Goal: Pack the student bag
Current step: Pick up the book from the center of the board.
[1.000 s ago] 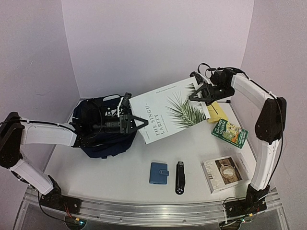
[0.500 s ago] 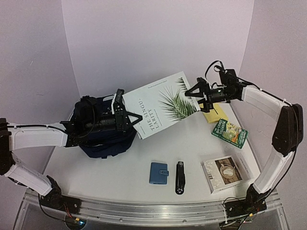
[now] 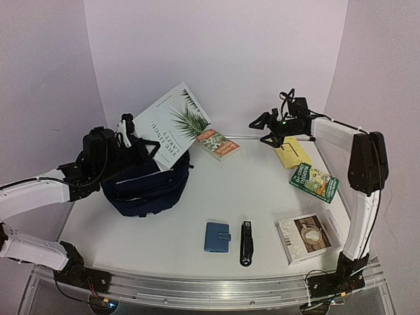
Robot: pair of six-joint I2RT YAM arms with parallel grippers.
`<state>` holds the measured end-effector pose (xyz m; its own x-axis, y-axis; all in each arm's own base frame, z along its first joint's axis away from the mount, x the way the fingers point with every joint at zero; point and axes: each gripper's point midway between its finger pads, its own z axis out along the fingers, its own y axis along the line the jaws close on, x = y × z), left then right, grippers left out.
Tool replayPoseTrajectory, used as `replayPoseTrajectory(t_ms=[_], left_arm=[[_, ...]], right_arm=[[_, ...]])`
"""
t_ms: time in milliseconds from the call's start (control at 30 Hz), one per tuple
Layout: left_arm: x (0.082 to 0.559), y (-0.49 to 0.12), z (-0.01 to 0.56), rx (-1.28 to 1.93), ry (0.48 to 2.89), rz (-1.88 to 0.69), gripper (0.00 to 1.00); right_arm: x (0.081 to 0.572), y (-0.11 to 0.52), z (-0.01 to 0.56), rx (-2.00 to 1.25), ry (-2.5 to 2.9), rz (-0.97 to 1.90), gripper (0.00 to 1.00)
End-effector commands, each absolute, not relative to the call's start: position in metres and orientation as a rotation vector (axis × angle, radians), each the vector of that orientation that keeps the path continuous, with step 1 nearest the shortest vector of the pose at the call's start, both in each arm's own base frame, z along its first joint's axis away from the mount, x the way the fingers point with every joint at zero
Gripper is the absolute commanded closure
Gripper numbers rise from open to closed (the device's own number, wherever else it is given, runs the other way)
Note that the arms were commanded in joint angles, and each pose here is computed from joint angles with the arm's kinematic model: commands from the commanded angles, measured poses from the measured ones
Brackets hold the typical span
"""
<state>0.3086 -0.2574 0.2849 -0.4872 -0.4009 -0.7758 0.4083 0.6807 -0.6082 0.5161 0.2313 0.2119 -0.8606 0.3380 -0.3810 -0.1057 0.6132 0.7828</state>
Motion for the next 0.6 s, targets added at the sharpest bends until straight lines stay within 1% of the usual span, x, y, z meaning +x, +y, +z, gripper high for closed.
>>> replayPoseTrajectory(t_ms=[0, 67, 167, 433, 567], left_arm=[[0.312, -0.23, 0.319, -0.087, 1.721, -0.895, 1.0], [0.311, -0.226, 0.319, -0.098, 1.718, -0.886, 1.0], [0.309, -0.222, 0.316, -0.112, 1.721, -0.884, 1.0], [0.306, -0.215, 0.316, -0.142, 1.712, -0.879, 1.0], [0.305, -0.211, 0.318, -0.148, 1.707, -0.868, 1.0]], right_arm=[[0.547, 0.261, 0.183, 0.337, 2.308, 1.147, 0.22], [0.554, 0.278, 0.174, 0.337, 2.291, 1.146, 0.3], [0.561, 0.299, 0.156, 0.356, 2.301, 1.17, 0.39], [0.579, 0.335, 0.105, 0.435, 2.337, 1.242, 0.51], [0.588, 0.344, 0.089, 0.471, 2.341, 1.28, 0.53]])
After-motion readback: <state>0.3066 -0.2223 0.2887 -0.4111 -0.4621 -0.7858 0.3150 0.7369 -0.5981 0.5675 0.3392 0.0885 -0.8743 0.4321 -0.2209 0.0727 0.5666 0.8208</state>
